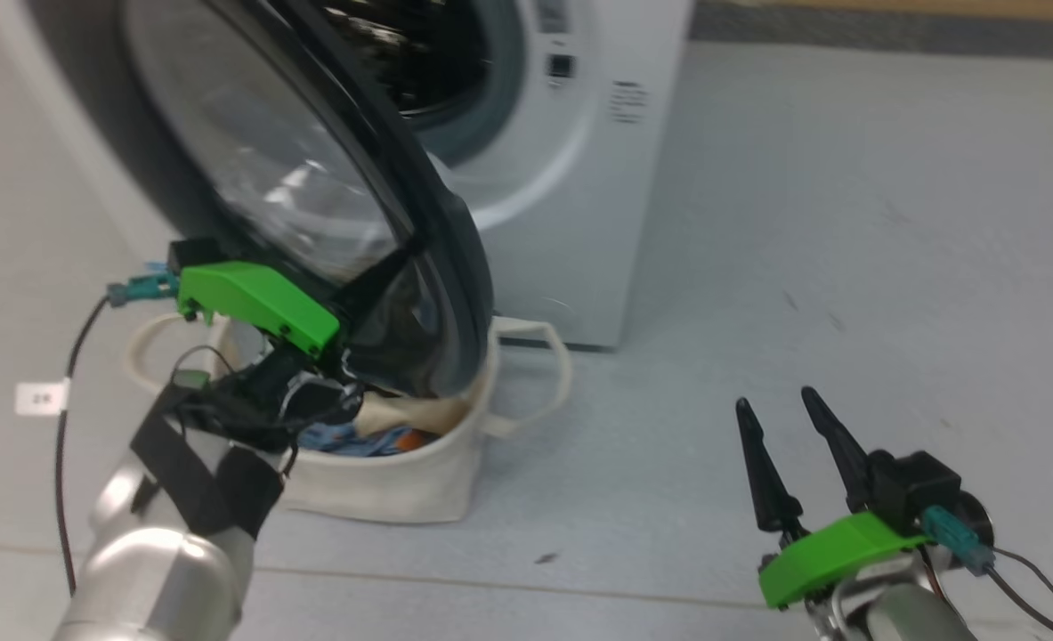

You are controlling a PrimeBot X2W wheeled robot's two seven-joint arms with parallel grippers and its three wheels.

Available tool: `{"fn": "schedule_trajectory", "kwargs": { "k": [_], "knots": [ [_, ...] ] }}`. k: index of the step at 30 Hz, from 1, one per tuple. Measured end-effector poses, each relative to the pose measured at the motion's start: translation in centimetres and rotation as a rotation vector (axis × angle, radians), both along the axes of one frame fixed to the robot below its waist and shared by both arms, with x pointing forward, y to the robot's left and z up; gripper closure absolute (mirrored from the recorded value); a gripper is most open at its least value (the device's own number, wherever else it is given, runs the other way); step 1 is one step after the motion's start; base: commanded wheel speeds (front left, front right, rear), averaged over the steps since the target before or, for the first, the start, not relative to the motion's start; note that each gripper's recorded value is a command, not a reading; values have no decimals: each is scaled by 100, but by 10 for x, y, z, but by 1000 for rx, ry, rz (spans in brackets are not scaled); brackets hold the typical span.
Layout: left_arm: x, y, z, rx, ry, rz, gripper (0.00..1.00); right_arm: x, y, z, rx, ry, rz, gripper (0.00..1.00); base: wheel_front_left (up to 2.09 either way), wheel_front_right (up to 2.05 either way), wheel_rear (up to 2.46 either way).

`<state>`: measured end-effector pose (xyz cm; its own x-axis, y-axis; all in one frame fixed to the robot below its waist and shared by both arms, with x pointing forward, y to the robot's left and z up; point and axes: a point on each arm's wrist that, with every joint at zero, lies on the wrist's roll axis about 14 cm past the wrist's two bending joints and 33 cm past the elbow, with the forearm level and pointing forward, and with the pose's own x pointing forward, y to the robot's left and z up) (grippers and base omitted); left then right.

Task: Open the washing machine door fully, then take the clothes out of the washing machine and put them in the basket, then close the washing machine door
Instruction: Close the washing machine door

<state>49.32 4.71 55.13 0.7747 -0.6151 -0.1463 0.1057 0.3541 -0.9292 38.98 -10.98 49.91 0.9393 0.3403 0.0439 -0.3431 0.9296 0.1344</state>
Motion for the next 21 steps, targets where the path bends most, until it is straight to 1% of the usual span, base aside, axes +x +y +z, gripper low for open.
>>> {"fn": "schedule_trajectory", "kwargs": {
  "k": [2,3,5,11,12,13,14,16,18,21],
  "knots": [
    [8,-12,0,-6,-5,-26,100,0,-9,2,8,-6,-37,0,0,0,0],
    [8,-12,0,-6,-5,-26,100,0,-9,2,8,-6,-37,0,0,0,0],
    [17,-20,0,-4,-13,-43,100,1,-19,5,14,-12,-72,0,0,0,0],
    [37,-26,-10,17,-20,-49,100,-4,-49,-1,20,8,-174,0,0,0,0],
    [39,-27,-10,20,-28,-45,81,-5,-51,-1,15,9,-180,0,0,0,0],
    [39,-26,-8,23,-41,-34,17,-5,-52,-1,14,7,-184,0,0,0,0],
    [38,-24,-7,41,-59,-24,0,-5,-53,1,14,3,-185,0,0,0,0],
    [36,-13,-7,110,-102,7,0,-6,-51,5,17,-9,-180,0,0,0,0],
    [34,9,-12,200,-147,70,0,-7,-48,10,19,-25,-171,0,0,0,0],
    [25,44,-17,304,-204,166,0,-10,-45,19,23,-49,-162,0,0,0,0]
  ]
}}
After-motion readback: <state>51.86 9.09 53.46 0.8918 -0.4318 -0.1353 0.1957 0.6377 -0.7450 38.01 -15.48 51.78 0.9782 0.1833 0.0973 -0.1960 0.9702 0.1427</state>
